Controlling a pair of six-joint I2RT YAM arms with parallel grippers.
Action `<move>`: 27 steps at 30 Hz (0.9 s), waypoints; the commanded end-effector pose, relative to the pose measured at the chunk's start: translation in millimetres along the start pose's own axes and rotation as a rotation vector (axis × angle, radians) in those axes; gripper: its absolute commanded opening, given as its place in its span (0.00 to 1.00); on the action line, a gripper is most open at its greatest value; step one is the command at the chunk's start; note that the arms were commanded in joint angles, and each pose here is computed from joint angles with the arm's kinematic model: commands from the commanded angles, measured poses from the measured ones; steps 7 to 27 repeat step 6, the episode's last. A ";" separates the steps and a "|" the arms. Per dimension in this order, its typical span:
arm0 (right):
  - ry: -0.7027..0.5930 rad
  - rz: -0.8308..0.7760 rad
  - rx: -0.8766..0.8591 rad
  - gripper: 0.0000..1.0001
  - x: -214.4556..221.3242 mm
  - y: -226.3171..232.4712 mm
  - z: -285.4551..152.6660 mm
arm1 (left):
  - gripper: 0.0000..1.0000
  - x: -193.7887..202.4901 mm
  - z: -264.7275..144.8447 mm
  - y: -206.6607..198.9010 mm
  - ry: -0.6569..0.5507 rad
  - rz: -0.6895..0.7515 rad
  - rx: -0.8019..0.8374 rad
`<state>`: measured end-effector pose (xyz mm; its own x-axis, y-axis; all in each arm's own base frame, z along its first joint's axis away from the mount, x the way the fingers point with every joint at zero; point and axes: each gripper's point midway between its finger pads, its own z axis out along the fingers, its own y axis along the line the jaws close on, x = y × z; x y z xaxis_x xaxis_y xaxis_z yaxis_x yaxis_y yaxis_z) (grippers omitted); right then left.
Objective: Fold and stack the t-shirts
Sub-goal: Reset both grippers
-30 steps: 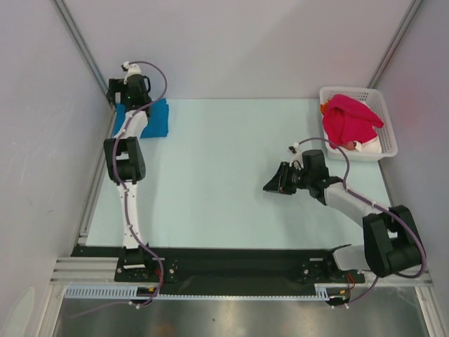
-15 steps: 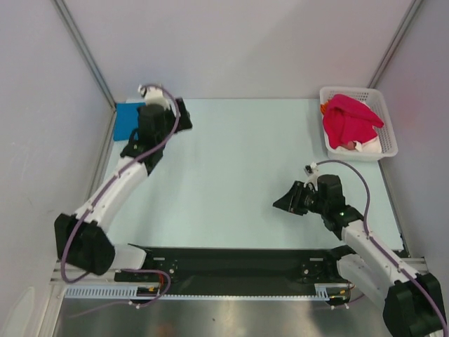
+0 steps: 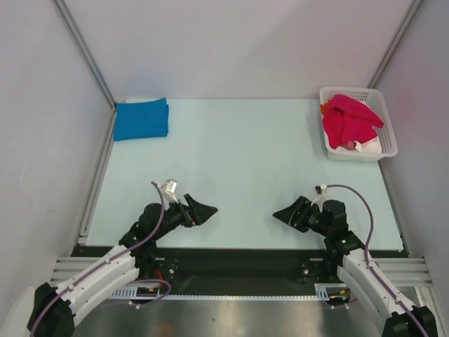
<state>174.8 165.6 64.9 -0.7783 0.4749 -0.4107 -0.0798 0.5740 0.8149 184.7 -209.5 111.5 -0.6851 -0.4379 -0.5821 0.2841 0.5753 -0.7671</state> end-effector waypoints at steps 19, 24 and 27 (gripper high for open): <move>-0.023 0.041 -0.225 0.85 5.5 22.6 -0.5 | 1.00 33.9 -38.4 -42.9 0.018 -0.188 0.433; -0.023 0.041 -0.225 0.85 5.5 22.6 -0.5 | 1.00 33.9 -38.4 -42.9 0.018 -0.188 0.433; -0.023 0.041 -0.225 0.85 5.5 22.6 -0.5 | 1.00 33.9 -38.4 -42.9 0.018 -0.188 0.433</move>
